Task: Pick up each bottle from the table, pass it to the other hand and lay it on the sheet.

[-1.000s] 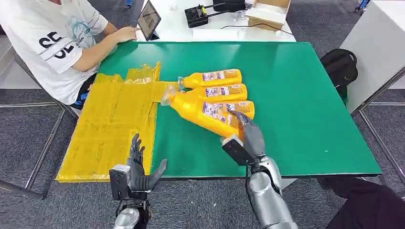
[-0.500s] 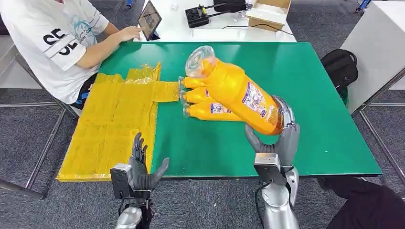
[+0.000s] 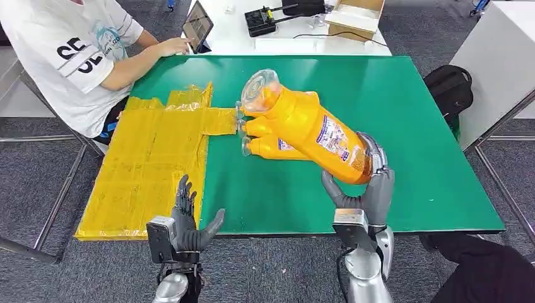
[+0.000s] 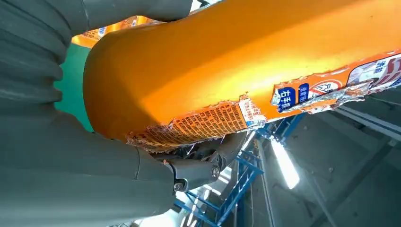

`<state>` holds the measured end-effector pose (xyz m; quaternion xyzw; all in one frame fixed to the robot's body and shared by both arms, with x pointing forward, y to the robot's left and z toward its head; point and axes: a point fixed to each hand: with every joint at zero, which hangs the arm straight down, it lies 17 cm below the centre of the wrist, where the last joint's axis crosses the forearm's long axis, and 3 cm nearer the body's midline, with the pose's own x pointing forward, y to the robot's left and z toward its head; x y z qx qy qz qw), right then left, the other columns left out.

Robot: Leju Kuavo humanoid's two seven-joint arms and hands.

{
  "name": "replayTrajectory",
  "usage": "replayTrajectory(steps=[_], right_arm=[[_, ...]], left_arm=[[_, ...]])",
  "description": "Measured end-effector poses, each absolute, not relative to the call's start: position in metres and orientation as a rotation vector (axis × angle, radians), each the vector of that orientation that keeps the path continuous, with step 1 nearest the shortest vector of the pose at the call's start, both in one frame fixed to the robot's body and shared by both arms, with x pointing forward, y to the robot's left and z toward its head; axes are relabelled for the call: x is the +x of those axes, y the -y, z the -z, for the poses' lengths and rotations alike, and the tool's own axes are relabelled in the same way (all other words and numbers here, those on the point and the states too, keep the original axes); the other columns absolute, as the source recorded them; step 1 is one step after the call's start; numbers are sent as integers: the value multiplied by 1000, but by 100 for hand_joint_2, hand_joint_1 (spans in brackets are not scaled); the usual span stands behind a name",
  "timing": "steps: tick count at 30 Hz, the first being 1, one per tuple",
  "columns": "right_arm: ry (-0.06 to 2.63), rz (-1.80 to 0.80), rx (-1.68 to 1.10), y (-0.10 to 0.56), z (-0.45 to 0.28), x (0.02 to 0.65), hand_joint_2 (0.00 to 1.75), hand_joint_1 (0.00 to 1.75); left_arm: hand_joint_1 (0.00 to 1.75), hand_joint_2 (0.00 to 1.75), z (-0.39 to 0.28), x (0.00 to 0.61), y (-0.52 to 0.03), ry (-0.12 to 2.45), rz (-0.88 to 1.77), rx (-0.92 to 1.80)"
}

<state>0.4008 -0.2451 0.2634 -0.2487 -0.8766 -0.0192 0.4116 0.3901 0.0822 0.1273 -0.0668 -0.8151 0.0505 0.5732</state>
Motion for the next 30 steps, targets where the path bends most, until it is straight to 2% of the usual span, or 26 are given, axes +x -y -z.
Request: replayTrajectory(steps=[30], right_arm=[[2203,48,-626,245,-262,400,175,175]], left_arm=[[0,175,-127,390,-82,1911,-118,-157]])
